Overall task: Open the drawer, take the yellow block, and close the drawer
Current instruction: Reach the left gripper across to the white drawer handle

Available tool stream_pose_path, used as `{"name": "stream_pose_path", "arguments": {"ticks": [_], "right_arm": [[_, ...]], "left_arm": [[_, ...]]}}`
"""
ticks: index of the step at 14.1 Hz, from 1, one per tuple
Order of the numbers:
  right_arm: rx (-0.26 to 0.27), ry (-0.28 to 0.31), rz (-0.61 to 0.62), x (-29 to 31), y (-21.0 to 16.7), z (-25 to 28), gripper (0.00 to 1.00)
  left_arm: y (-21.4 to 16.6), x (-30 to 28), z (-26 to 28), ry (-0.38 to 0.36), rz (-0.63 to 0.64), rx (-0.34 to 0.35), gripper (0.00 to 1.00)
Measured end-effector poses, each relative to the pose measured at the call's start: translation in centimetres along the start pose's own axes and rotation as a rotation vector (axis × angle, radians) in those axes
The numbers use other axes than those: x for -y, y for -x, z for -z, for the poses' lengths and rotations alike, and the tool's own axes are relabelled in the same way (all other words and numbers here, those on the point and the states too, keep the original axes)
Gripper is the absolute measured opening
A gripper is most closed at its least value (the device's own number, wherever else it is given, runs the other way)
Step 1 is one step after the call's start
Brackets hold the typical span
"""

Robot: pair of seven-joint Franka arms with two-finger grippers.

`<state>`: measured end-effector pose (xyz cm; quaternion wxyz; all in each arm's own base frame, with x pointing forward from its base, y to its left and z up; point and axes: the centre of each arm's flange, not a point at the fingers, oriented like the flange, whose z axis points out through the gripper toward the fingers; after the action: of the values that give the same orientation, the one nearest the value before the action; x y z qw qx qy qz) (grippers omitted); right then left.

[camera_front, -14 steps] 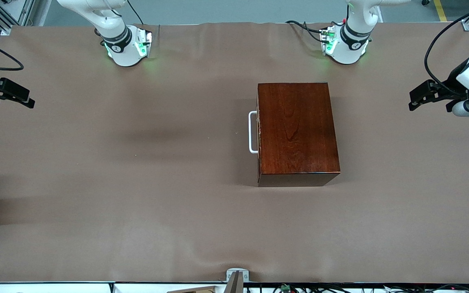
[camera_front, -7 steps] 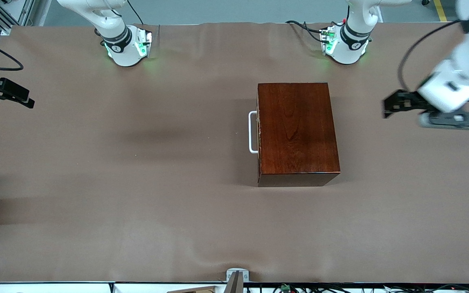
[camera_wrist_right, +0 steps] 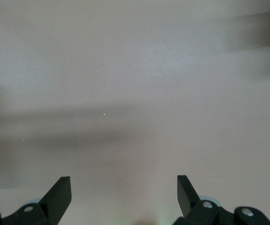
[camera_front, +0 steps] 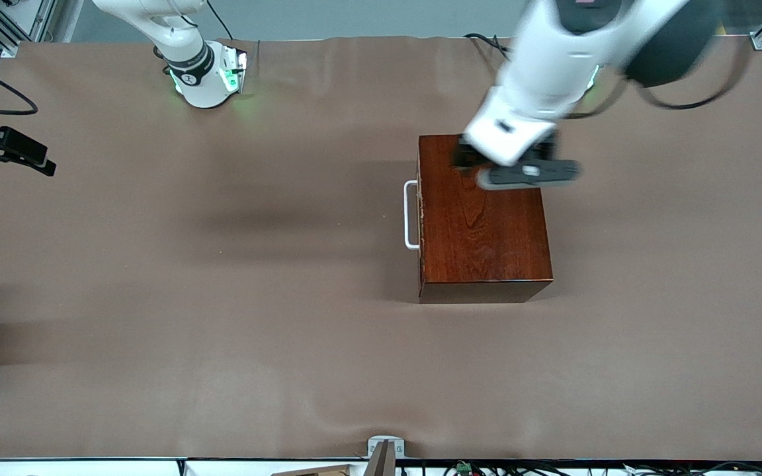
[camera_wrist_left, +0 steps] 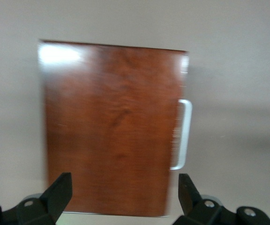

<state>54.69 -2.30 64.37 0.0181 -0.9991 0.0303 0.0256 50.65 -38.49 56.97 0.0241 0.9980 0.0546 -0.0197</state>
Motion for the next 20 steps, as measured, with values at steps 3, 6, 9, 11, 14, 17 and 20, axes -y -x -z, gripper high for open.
{"name": "stream_pose_path", "arguments": {"ticks": [3, 6, 9, 11, 14, 17, 20], "right_arm": [[0.0, 0.0, 0.0, 0.0, 0.0, 0.0, 1.0], [0.0, 0.0, -0.001, 0.0, 0.0, 0.0, 1.0], [0.0, 0.0, -0.001, 0.0, 0.0, 0.0, 1.0], [0.001, 0.0, -0.001, 0.0, 0.0, 0.0, 1.0], [0.002, 0.0, -0.001, 0.0, -0.1, -0.1, 1.0], [0.003, 0.0, -0.001, 0.0, -0.1, -0.2, 1.0], [0.004, 0.0, -0.001, 0.0, -0.1, -0.2, 1.0]], "left_arm": [[2.4, -6.2, -2.7, 0.041, 0.079, -0.012, 1.0], [3.7, -9.0, -5.4, 0.036, 0.073, -0.003, 1.0], [3.5, -9.8, -8.4, -0.01, 0.057, 0.005, 1.0], [3.0, -10.2, -11.2, -0.039, 0.045, 0.029, 1.0], [3.3, -12.1, -15.3, -0.04, 0.021, 0.038, 1.0], [4.9, -14.5, -18.1, -0.027, -0.017, 0.031, 1.0], [4.8, -14.7, -19.9, -0.079, -0.054, -0.018, 1.0]]}}
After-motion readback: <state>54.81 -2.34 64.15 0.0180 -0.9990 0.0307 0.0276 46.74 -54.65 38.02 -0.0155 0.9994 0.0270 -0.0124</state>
